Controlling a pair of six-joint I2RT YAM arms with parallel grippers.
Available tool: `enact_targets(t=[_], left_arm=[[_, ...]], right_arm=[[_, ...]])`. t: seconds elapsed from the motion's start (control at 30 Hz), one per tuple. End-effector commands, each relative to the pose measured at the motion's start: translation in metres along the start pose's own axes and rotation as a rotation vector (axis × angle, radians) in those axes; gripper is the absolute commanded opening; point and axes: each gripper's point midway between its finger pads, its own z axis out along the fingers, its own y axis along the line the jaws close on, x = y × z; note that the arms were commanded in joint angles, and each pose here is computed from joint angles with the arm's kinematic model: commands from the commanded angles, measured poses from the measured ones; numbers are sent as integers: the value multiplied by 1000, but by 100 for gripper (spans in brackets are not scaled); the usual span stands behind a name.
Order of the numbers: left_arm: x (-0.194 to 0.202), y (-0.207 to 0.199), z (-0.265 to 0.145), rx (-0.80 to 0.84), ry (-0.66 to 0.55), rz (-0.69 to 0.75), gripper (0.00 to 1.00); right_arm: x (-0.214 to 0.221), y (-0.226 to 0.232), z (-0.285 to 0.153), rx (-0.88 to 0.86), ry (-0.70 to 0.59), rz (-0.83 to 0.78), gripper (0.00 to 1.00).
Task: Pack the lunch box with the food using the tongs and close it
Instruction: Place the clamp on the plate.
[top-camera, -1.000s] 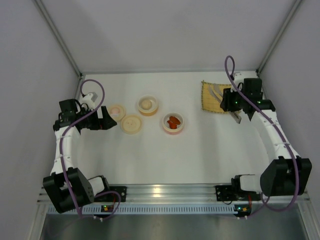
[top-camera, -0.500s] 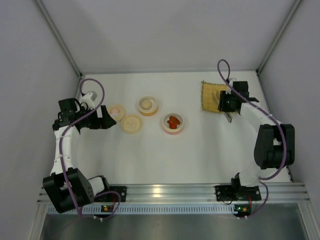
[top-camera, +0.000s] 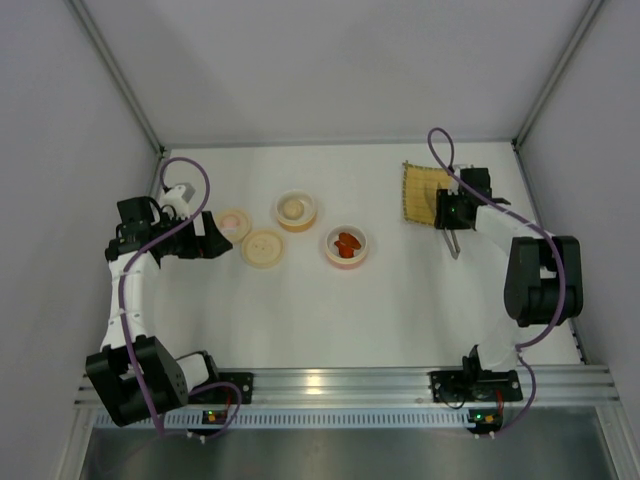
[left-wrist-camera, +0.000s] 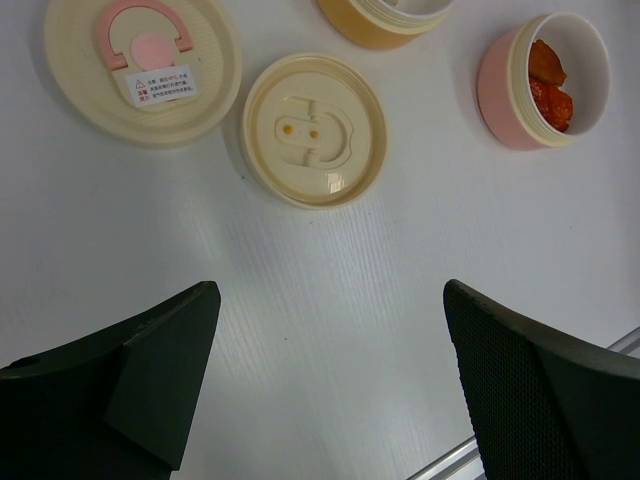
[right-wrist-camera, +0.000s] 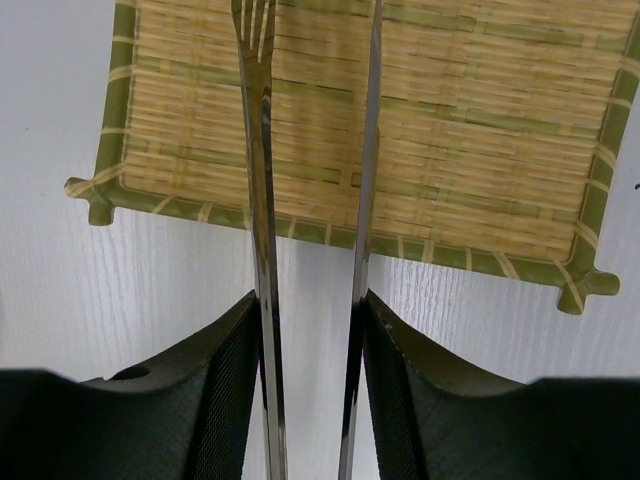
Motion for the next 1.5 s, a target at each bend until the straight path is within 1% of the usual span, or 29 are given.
enact_targets(t=[0.0, 0.07, 0.1, 0.13, 0.27, 0.3, 0.37, 0.43, 0.53, 0.57, 0.67, 0.8, 0.83, 0.87, 0.93, 1.13, 1.23, 1.33, 1.4, 1.47], left_arm=[[-9, 0, -4, -1, -23, 34, 98], [-9, -2, -5, 4, -25, 32, 98], [-9, -3, -5, 7, -27, 32, 98], [-10, -4, -5, 15, -27, 28, 98], [-10, -4, -6, 10, -29, 36, 98], [-10, -4, -7, 7, -30, 39, 98], [-10, -4, -7, 5, -29, 40, 98], [-10, -4, -8, 5, -29, 40, 98], [-10, -4, -7, 9, -28, 36, 98], [-10, -5, -7, 11, -29, 38, 98], [-9, -5, -7, 11, -27, 36, 98], [-9, -5, -7, 10, -26, 38, 98], [-9, -5, -7, 9, -27, 39, 98], [-8, -5, -7, 9, -26, 40, 98], [-7, -5, -7, 11, -24, 38, 98], [-10, -9, -12, 13, -37, 46, 98], [-12, -12, -15, 14, -41, 51, 98], [-13, -13, -17, 10, -43, 62, 98], [-13, -14, -19, 7, -41, 70, 98], [-10, -13, -19, 6, -30, 72, 98]], right_arm=[[-2, -7, 0, 13, -15, -3, 42], [4, -7, 4, 14, 14, -2, 43], [6, -10, 6, 16, 24, -35, 43], [10, -10, 9, 18, 37, -36, 44], [15, -11, 14, 19, 59, -40, 45], [15, -11, 15, 18, 64, -41, 49], [19, -11, 18, 16, 83, -39, 51], [20, -12, 19, 18, 91, -42, 51], [23, -13, 21, 22, 106, -47, 56], [23, -13, 21, 22, 107, -48, 61], [24, -13, 19, 22, 113, -50, 70], [21, -12, 14, 19, 103, -53, 78], [20, -11, 12, 17, 102, -53, 81], [15, -10, 9, 9, 88, -53, 97], [9, -9, 4, 8, 70, -51, 99], [-21, -3, -30, 0, -2, -34, 99], [-49, 1, -61, -1, -89, -41, 99], [-84, 8, -105, -20, -216, -67, 99], [-104, 19, -139, -63, -304, -105, 99], [-111, 32, -162, -124, -351, -140, 99]])
